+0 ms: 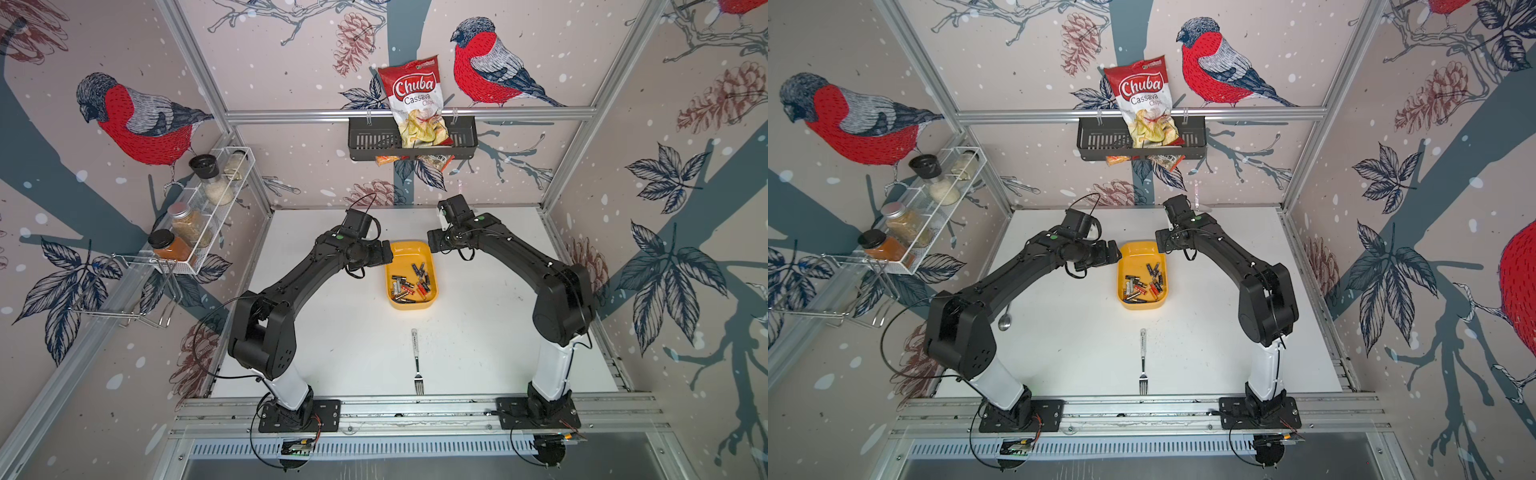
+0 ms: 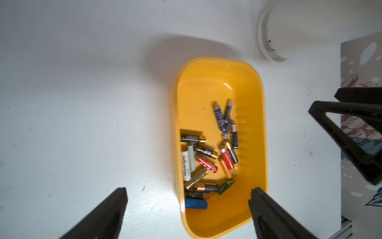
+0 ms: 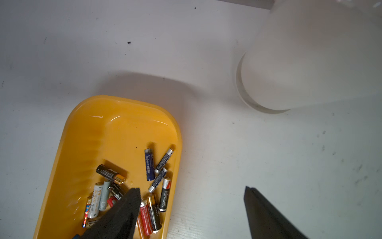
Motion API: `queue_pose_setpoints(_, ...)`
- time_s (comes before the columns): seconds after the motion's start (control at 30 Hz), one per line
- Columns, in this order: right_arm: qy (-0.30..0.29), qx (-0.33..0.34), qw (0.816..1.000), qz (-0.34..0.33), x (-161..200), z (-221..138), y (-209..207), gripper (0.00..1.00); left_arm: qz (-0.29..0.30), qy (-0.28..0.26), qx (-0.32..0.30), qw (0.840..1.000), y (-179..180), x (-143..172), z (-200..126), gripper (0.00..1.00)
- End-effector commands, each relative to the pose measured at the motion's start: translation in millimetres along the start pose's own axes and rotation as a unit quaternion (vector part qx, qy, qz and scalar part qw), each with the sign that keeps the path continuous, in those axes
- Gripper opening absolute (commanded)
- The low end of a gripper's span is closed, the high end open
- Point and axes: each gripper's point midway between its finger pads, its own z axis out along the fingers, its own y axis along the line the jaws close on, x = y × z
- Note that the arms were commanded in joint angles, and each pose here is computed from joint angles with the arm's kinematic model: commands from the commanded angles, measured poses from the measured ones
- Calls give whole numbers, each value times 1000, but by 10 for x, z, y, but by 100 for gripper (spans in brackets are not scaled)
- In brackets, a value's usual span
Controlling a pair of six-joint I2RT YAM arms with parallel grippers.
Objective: Take the batteries out of the storage box
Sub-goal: Pick up the battery from the storage box.
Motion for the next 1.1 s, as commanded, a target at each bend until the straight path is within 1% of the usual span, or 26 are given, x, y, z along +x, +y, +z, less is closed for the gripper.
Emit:
queue_pose_setpoints(0.0, 29, -16, 999, -25, 60, 116, 193, 74, -11, 5, -2, 1000, 164, 43, -3, 96)
queue_pose_setpoints(0.03, 34, -19, 999, -29, 70, 174, 247, 67, -19, 5, -3, 1000, 223, 50, 16, 96)
queue_pose_setpoints(0.07, 39, -21, 998, -34, 79, 217, 284, 63, -24, 4, -5, 1000, 268, 55, 29, 95)
queue_pose_setpoints(0.23, 58, -36, 996, -59, 153, 416, 520, 56, -41, 9, -15, 999, 437, 106, 117, 95)
queue_pose_setpoints(0.27, 64, -38, 995, -62, 193, 474, 549, 54, -43, 10, -17, 999, 463, 117, 137, 95)
queue_pose_setpoints(0.4, 88, -37, 993, -67, 333, 694, 582, 48, -48, 20, -18, 998, 514, 172, 217, 95)
queue_pose_setpoints(0.53, 102, -33, 991, -73, 415, 823, 592, 43, -50, 28, -18, 998, 535, 219, 270, 94)
queue_pose_setpoints(0.7, 114, -34, 990, -76, 500, 925, 595, 40, -53, 30, -17, 998, 548, 235, 296, 93)
queue_pose_setpoints(0.87, 119, -42, 989, -79, 538, 990, 621, 34, -56, 34, -14, 998, 545, 257, 324, 92)
queue_pose_setpoints(1.07, 128, -44, 988, -79, 608, 1056, 625, 32, -58, 37, -14, 998, 557, 285, 343, 92)
